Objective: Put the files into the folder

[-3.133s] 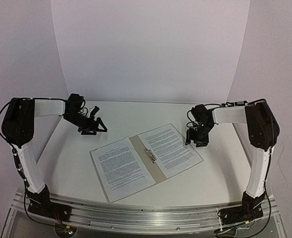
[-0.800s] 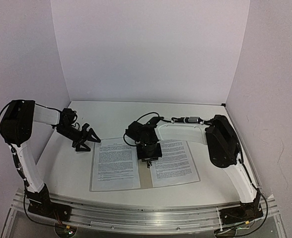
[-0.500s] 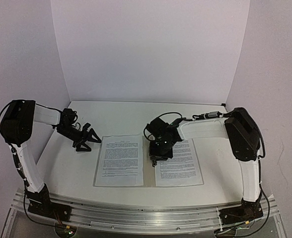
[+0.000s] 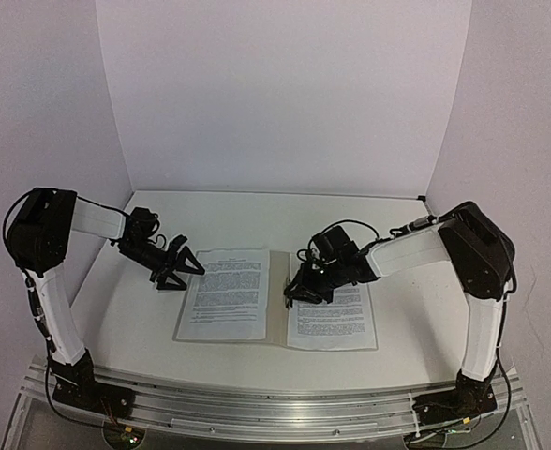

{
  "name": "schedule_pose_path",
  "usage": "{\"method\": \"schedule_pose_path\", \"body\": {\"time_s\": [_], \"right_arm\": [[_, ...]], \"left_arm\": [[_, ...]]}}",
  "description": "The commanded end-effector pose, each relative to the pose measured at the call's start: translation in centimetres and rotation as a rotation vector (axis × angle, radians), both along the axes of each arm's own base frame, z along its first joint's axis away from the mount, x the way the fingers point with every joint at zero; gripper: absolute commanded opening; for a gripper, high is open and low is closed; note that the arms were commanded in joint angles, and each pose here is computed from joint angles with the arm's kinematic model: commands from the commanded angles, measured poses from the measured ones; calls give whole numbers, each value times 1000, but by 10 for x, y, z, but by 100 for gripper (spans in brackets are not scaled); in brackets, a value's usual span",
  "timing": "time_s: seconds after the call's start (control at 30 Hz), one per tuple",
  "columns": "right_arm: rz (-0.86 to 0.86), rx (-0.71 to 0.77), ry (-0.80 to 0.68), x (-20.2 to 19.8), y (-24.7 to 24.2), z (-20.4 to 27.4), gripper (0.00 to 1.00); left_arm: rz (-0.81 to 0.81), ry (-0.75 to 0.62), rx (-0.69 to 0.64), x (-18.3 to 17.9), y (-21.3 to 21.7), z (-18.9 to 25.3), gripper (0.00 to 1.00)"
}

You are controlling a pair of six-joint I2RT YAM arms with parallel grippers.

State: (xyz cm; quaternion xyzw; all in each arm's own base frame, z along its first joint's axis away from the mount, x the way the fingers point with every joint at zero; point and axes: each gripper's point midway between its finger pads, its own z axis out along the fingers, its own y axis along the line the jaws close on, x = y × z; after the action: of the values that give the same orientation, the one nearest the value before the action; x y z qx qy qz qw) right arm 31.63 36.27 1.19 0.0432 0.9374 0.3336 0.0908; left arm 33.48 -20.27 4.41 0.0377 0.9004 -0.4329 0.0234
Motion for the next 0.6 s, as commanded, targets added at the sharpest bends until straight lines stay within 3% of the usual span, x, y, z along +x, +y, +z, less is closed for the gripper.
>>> {"method": "schedule_pose_path", "body": {"time_s": [0.0, 0.57], "right_arm": [[-19, -122, 244, -54, -46, -84, 6], [-40, -150, 309, -77, -72, -112, 5]], "left_arm": [[-31, -54, -14, 10, -4, 16, 93], [17, -116, -82, 19, 31, 61, 94]]}}
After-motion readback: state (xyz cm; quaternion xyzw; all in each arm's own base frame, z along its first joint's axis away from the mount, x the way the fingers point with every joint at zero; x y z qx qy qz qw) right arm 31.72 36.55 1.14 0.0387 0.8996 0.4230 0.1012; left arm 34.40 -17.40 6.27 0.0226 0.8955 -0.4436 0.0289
